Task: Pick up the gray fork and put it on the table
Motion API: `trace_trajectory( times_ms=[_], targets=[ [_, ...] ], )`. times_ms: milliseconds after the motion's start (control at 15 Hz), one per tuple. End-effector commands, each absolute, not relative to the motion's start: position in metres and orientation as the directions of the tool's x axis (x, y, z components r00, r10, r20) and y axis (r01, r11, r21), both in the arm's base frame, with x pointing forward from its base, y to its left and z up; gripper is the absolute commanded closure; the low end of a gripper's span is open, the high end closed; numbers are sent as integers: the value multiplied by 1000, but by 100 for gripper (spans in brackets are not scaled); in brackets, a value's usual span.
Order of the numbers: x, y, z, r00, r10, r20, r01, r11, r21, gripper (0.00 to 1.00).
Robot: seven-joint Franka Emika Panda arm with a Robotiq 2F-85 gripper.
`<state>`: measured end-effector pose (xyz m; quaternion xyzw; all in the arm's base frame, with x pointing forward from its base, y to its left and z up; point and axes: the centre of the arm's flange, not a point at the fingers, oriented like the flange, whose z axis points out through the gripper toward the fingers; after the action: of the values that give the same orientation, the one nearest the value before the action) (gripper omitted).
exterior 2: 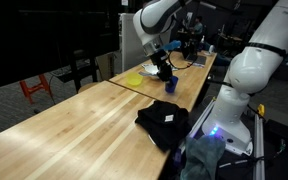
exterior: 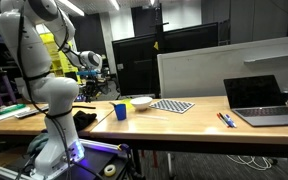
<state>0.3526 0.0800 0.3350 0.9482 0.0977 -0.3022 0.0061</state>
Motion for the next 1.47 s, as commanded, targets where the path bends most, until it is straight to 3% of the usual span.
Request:
trace_trajectory(
  times_ms=[0,1000,1067,1133,1267,1400],
  targets=[
    [361,88,316,789,230,-570,215,-972,-95,95],
    [389,89,250,723,297,-624,235,-955,-182,95],
    [390,89,249,720,295,-628,234,-955,-181,89],
    [392,89,248,722,291,-628,230,-957,-178,56],
    [393,89,250,722,288,-629,229,-957,-175,53],
    [394,88,253,724,286,-627,230,-958,-171,39]
  ],
)
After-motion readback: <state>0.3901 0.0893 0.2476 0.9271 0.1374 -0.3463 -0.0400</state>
